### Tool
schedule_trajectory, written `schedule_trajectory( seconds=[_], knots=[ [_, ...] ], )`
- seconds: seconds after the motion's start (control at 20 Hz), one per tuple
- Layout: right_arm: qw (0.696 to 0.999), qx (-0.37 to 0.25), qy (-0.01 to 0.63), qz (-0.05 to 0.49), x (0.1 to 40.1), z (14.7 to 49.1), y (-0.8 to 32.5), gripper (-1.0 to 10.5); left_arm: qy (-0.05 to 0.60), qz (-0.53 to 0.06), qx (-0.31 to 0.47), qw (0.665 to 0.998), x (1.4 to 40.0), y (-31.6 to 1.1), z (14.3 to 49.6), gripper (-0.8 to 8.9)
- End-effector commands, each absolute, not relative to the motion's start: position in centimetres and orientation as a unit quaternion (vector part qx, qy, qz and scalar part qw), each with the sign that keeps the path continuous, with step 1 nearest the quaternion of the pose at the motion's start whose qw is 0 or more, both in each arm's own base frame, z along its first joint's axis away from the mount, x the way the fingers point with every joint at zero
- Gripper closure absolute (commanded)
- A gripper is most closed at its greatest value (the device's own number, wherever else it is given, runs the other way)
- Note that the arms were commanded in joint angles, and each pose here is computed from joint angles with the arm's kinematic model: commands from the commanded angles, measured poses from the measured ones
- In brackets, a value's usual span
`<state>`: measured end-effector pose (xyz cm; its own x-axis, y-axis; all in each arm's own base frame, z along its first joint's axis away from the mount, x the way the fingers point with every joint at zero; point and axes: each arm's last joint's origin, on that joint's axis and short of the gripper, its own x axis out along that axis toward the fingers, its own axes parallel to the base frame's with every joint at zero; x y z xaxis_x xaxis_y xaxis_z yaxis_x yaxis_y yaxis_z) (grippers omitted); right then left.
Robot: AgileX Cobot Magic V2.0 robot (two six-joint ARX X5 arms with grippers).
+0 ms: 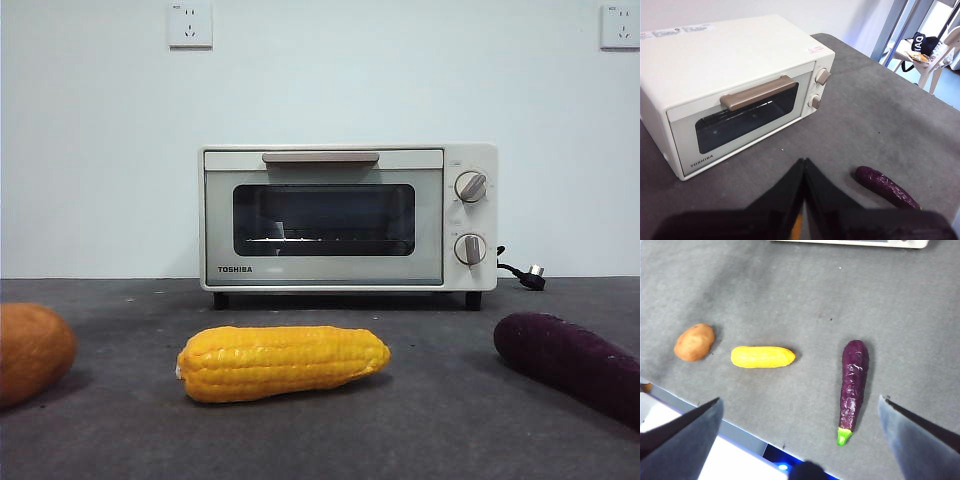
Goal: Take the eggplant from the table,put the eggplant in the oven
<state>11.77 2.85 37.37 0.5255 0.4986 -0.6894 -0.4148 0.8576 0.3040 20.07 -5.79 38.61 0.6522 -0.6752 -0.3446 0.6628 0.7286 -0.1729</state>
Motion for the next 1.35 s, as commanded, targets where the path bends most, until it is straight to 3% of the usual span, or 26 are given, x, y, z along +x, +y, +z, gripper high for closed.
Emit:
schedule_trajectory(
  seconds=[0.05,0.4,0.9,1.35],
  knots=[
    [0.871,0.051,0.407,0.269,11.7,37.6,2.9,3.7,0.180,-0.373,-0.008,0.910,20.9,-6.1,38.6,8.19],
    [0.865,0.057,0.414,0.280,11.5,37.5,2.9,3.8,0.206,-0.391,-0.008,0.897,26.9,-8.6,37.1,8.19],
    [0.864,0.057,0.415,0.279,11.5,37.5,2.9,3.8,0.233,-0.391,0.064,0.888,37.9,-14.6,35.3,8.19],
    [0.864,0.055,0.417,0.277,11.9,37.4,3.0,3.8,0.254,-0.389,0.093,0.881,41.0,-16.2,32.8,8.19]
  ],
)
